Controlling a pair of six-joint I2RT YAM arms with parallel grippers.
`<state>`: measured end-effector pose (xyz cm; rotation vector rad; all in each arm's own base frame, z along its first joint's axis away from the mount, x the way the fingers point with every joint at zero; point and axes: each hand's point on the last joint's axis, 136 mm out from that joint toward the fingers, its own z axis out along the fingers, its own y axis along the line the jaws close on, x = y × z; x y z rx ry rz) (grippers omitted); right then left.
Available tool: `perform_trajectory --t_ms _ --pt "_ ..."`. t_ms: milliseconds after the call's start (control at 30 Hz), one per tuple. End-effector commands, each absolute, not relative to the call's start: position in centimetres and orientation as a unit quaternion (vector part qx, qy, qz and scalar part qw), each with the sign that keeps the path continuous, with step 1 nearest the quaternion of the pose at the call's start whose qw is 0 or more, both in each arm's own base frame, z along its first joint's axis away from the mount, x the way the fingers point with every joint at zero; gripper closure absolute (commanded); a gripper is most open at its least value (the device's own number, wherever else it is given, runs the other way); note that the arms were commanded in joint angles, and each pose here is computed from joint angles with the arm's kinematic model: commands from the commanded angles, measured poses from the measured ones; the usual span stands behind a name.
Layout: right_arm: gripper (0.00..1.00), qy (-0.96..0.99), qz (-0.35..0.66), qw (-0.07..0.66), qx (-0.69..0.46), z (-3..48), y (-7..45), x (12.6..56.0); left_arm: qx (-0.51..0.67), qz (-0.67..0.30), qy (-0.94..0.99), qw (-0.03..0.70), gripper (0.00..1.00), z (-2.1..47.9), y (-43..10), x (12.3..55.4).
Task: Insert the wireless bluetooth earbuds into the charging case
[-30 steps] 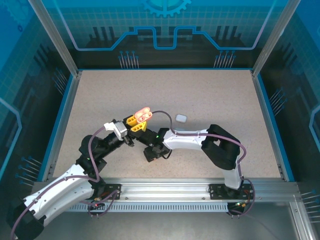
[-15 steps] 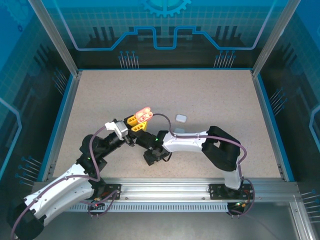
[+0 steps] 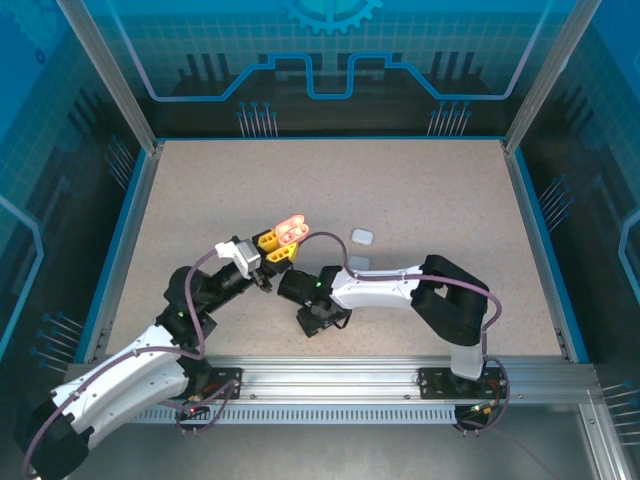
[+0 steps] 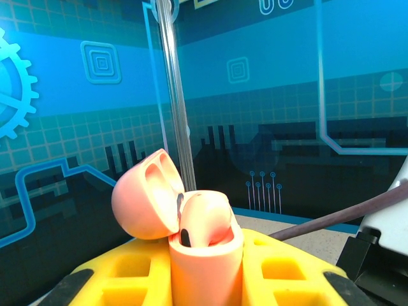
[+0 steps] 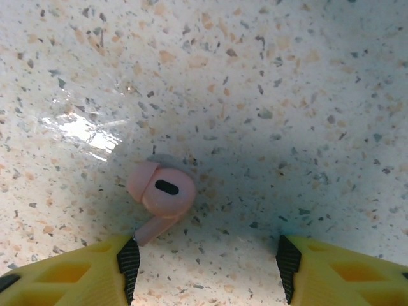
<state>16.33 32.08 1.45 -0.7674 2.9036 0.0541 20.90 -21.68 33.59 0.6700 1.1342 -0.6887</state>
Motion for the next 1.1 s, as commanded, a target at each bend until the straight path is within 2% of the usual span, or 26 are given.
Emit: perform_trajectory --t_ms 0,200,500,767,1067 --pt "0.38 0.969 -0.024 0.055 -0.240 1.6 29.0 15.7 0.298 -0.315 0.496 0.752 1.00 35.2 -21.5 20.5" --pt "0.38 0.970 -0.015 0.062 -0.233 2.1 28.5 16.2 0.298 -0.314 0.496 0.752 1.00 35.2 -21.4 20.5" --pt "0.38 0.955 0.102 0.083 -0.266 4.9 32.3 16.1 0.297 -0.316 0.491 0.755 1.00 35.6 -21.2 20.2" --pt "0.43 0.972 0.088 0.071 -0.203 4.1 33.2 18.1 0.295 -0.313 0.487 0.760 1.00 35.7 -20.8 19.8" --pt "0.48 0.976 0.085 0.058 -0.190 2.9 34.4 18.8 0.296 -0.312 0.484 0.762 1.00 35.8 -20.7 19.6"
